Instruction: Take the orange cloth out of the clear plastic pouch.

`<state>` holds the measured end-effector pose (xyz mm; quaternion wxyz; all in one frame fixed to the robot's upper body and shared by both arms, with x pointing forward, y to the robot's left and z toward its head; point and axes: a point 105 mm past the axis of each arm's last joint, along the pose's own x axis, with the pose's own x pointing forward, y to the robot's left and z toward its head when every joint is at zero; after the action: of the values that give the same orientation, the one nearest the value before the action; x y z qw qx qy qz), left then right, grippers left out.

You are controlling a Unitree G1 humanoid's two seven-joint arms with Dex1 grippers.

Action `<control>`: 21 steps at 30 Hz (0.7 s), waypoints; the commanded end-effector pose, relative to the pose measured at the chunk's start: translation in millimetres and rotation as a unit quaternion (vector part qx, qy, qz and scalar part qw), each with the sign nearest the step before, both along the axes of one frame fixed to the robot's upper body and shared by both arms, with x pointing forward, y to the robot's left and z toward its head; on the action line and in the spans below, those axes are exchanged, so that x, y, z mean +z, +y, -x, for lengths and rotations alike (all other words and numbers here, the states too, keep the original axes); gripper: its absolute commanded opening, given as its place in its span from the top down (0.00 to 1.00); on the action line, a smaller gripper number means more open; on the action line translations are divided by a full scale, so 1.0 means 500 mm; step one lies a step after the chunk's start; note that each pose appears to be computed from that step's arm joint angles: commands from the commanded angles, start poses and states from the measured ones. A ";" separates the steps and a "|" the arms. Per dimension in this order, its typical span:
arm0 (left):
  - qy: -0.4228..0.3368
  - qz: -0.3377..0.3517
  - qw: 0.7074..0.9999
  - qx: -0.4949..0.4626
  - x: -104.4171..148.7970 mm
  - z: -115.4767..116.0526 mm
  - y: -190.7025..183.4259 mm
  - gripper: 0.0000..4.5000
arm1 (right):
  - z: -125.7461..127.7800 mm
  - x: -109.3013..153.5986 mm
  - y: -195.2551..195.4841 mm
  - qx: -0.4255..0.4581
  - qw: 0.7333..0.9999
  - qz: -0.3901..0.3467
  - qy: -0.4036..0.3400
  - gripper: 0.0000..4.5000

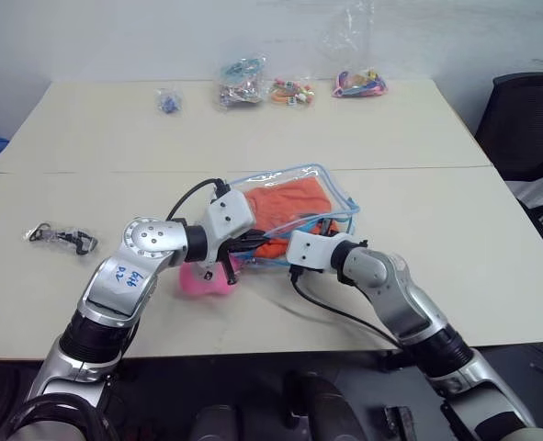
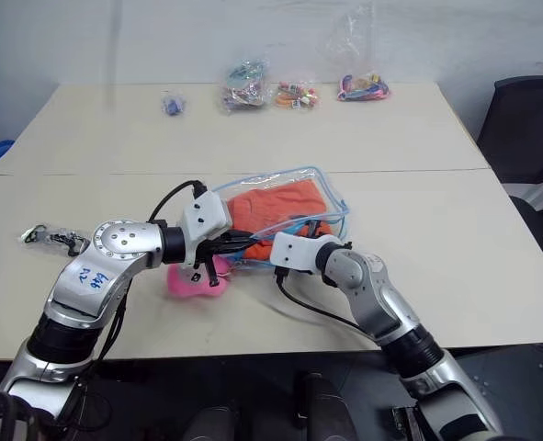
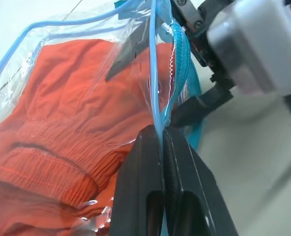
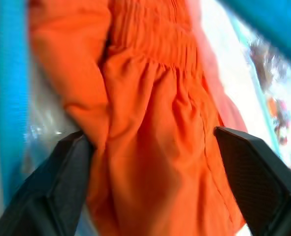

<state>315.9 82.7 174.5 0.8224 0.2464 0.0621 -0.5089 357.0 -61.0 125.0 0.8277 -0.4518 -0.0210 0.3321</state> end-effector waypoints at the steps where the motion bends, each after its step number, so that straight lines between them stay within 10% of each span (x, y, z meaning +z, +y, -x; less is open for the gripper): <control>1: -0.026 0.008 1.000 -0.013 0.027 0.006 -0.009 1.00 | -0.009 -0.044 -0.026 -0.052 0.993 -0.059 0.083 0.12; 8: -0.027 0.005 1.000 -0.008 0.026 0.002 -0.003 1.00 | -0.018 -0.060 -0.043 -0.027 0.998 0.046 0.040 0.12; 21: -0.027 0.000 1.000 0.005 0.016 -0.014 -0.001 1.00 | 0.010 -0.031 -0.024 0.034 0.998 0.035 0.026 0.99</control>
<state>319.1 83.5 174.5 0.8237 0.2486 0.0602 -0.5061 356.8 -65.7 112.2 0.7991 -0.4823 -0.0180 0.3584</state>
